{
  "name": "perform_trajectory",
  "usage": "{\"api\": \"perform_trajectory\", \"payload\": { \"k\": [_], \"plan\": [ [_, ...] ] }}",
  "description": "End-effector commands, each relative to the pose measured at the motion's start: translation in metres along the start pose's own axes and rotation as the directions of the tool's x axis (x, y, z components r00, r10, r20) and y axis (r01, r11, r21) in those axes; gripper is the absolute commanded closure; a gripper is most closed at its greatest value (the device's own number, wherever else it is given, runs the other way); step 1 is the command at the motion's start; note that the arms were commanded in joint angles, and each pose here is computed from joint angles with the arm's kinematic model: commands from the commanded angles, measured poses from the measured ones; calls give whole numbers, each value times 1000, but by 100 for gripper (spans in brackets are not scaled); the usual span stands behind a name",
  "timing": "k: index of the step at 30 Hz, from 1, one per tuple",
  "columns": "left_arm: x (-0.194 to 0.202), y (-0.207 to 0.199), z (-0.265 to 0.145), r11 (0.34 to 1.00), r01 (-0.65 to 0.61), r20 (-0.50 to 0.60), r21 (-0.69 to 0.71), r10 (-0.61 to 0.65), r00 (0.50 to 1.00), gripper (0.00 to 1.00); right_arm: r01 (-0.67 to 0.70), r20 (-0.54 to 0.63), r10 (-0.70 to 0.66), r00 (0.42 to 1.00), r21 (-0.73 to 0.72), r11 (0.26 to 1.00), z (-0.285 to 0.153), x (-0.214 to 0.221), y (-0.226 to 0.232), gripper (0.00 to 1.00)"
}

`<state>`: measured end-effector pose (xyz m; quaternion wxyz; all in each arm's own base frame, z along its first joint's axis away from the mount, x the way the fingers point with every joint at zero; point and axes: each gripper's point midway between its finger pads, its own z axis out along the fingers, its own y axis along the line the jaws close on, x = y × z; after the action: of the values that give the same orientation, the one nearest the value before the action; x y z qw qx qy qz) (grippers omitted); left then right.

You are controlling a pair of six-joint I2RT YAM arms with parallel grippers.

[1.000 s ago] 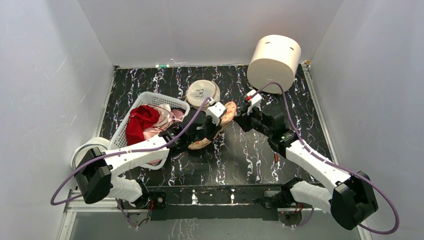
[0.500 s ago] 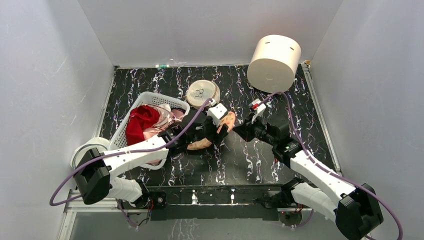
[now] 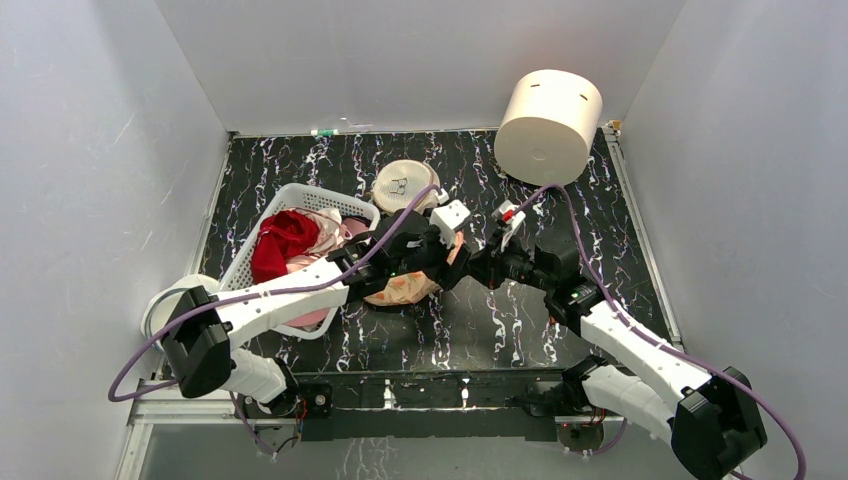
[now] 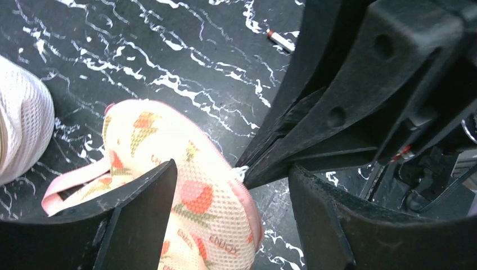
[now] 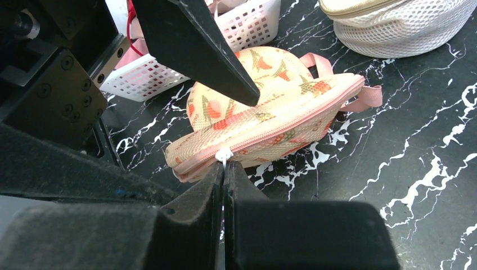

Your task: Unzip the laundry bag and remove the bra

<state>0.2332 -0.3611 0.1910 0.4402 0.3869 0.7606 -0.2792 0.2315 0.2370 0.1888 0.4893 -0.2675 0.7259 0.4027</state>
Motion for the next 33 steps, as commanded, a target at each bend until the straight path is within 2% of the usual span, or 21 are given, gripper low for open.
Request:
{"api": "perform_trajectory", "payload": {
  "k": [1,4,13,15,21,33],
  "plan": [
    [2,9,-8,998,13,-20,-65,-15,1000,26,43,87,-39,995,-46,998,-4,-27,14,100],
    [10,11,-10,997,19,-28,-76,-21,999,22,44,86,-40,995,-43,998,-5,-27,14,100],
    [23,4,-14,999,28,-33,-35,-29,999,19,51,65,-49,997,-29,998,-3,-30,11,100],
    [22,7,-11,998,27,-26,-50,-28,999,24,49,61,-47,997,-35,998,-3,-30,12,100],
    [20,17,-5,995,3,-52,-102,-8,999,51,46,40,-45,998,-15,999,-3,-29,9,100],
    [37,-1,-24,999,-29,-89,13,30,996,92,22,21,-26,999,161,987,3,-25,-27,100]
  ]
}}
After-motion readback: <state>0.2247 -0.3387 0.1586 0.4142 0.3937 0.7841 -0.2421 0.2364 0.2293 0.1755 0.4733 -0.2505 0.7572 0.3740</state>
